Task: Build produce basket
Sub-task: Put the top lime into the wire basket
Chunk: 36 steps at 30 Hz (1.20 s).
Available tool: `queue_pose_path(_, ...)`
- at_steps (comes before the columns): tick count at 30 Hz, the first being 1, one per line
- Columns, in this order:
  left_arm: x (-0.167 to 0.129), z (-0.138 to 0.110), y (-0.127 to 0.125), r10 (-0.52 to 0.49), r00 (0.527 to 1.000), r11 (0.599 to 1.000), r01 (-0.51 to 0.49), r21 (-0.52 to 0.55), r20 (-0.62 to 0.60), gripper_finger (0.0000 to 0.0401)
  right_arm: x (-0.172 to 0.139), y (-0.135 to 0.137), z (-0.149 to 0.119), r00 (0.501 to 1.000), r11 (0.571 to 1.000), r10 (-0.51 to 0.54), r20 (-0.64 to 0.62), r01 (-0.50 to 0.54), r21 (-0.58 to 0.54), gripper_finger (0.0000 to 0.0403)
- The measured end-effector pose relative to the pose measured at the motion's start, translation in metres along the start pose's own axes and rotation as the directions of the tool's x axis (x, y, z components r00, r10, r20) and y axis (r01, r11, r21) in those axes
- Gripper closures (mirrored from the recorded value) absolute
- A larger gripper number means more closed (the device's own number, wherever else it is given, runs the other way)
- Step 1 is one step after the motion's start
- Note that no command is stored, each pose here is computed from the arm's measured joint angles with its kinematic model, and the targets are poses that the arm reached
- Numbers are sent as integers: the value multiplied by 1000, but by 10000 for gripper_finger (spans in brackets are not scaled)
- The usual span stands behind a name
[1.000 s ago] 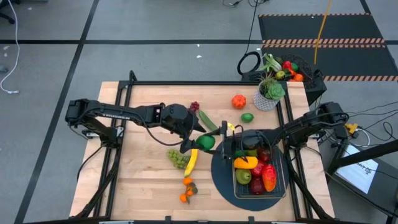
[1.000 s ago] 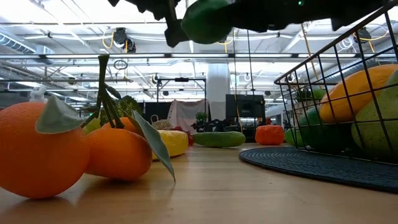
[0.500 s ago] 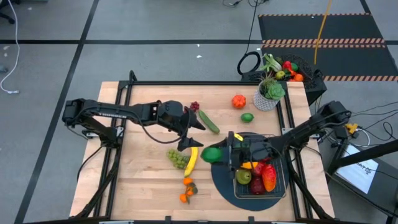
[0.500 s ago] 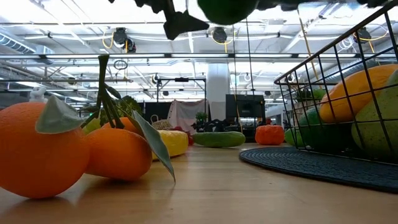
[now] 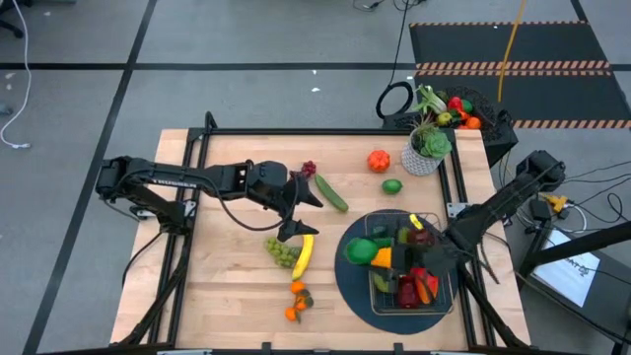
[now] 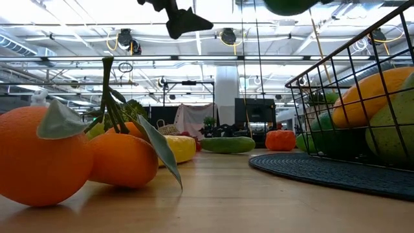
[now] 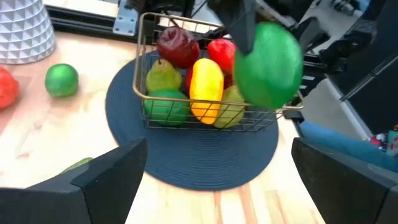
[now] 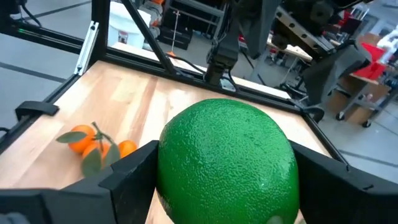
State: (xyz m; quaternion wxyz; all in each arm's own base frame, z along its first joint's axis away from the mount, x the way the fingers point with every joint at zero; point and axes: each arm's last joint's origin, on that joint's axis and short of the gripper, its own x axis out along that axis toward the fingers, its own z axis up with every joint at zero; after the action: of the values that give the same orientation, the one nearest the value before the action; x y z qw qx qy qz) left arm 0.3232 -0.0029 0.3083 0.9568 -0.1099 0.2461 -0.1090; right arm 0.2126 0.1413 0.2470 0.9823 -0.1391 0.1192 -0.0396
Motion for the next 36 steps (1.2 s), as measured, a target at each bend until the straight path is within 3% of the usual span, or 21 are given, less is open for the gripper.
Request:
queue_pose_path(12,0,0,-1,33,999,999,-33,15,1,2,-39,10,-4,997,997,52,-62,-48,62,96)
queue_pose_path(23,1,-2,1,70,998,997,-69,28,-8,2,-58,0,-17,977,981,107,-183,-74,177,96)
queue_pose_path(36,1,0,1,66,998,997,-67,45,13,2,-65,-18,-8,979,929,138,-151,-74,363,96)
